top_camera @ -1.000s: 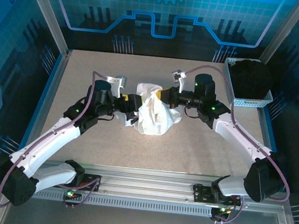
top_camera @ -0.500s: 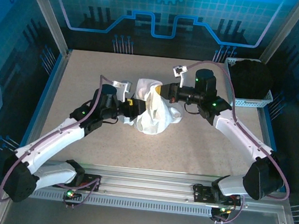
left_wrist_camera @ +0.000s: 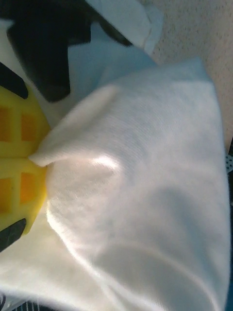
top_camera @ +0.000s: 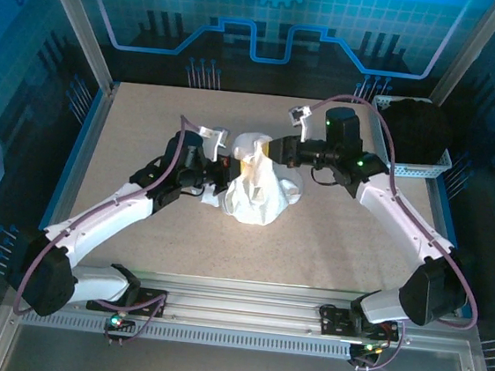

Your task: Fold the inside-out t-shirt

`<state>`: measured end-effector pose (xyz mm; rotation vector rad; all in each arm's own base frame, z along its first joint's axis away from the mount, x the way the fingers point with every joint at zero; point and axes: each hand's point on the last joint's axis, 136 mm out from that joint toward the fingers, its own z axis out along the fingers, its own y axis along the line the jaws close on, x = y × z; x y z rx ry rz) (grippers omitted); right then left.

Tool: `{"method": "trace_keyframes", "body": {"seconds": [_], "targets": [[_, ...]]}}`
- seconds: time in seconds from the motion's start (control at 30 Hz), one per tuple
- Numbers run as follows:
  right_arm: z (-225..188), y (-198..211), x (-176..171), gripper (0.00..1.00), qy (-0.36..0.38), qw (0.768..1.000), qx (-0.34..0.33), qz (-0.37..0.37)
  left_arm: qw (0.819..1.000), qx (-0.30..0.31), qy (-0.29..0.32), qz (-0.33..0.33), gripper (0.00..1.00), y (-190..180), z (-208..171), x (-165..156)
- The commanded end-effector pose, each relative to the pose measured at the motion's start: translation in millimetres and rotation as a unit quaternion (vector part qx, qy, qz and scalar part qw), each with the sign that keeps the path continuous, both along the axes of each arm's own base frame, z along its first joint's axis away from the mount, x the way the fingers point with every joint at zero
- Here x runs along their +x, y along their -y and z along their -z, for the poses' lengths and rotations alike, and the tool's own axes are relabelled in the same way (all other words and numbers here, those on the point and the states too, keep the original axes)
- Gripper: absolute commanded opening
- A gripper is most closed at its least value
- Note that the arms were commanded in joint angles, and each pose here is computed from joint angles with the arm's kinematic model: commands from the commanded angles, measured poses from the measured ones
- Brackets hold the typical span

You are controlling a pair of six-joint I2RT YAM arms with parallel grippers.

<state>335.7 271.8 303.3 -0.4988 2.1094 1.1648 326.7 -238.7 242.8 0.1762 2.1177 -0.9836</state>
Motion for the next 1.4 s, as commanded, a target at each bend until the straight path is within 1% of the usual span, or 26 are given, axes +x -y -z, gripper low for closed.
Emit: {"method": "trace_keyframes", "body": {"seconds": [0.0,0.07,0.13,0.23,0.3,0.4,0.5,0.7,0.83,0.93,1.0,1.03,1.13,1.2,1.27,1.3,1.37], "targets": [[36,36,18,0.35,0.003,0.987,-0.142,0.079,0.998,-0.059,0.011,0.034,0.0,5,-29,-8],[43,43,21,0.38,0.018,0.977,-0.188,0.098,0.997,-0.062,0.008,0.035,0.0,4,-29,-10],[46,45,16,0.41,0.032,0.973,-0.208,0.099,0.998,-0.061,0.007,0.032,0.0,3,-27,-11],[45,47,3,0.43,0.054,0.971,-0.215,0.093,0.998,-0.057,0.007,0.034,0.0,2,-26,-12],[49,50,-9,0.47,0.063,0.971,-0.216,0.085,0.998,-0.055,0.01,0.036,0.0,2,-26,-13],[65,56,-22,0.5,0.057,0.971,-0.22,0.077,0.998,-0.054,0.011,0.036,0.0,1,-26,-13],[86,62,-32,0.51,0.04,0.969,-0.234,0.07,0.998,-0.053,0.012,0.038,0.0,2,-27,-13],[104,48,-64,0.52,0.046,0.977,-0.208,0.009,0.998,-0.053,0.014,0.036,0.0,1,-28,-14],[121,47,-62,0.52,0.041,0.975,-0.218,0.005,0.998,-0.054,0.015,0.036,0.0,1,-29,-14],[133,49,-53,0.5,0.038,0.97,-0.241,0.013,0.998,-0.056,0.015,0.037,0.0,1,-30,-15],[135,45,-49,0.49,0.04,0.97,-0.24,0.01,0.998,-0.056,0.017,0.038,0.0,1,-32,-16],[136,44,-47,0.47,0.039,0.97,-0.24,0.008,0.998,-0.056,0.016,0.037,0.0,0,-31,-15],[136,39,-41,0.4,0.041,0.97,-0.239,0.004,0.998,-0.056,0.019,0.037,0.0,0,-33,-15],[133,38,-39,0.25,0.043,0.97,-0.239,0.005,0.998,-0.055,0.019,0.037,0.0,0,-32,-15],[126,39,-40,0.12,0.049,0.97,-0.237,0.005,0.998,-0.052,0.019,0.034,0.0,-1,-31,-14],[120,40,-42,0.09,0.053,0.971,-0.232,0.003,0.998,-0.048,0.019,0.03,0.0,-2,-30,-13],[102,41,-48,0.05,0.067,0.974,-0.214,-0.002,0.999,-0.034,0.016,0.011,0.0,-8,-24,-8]]}}
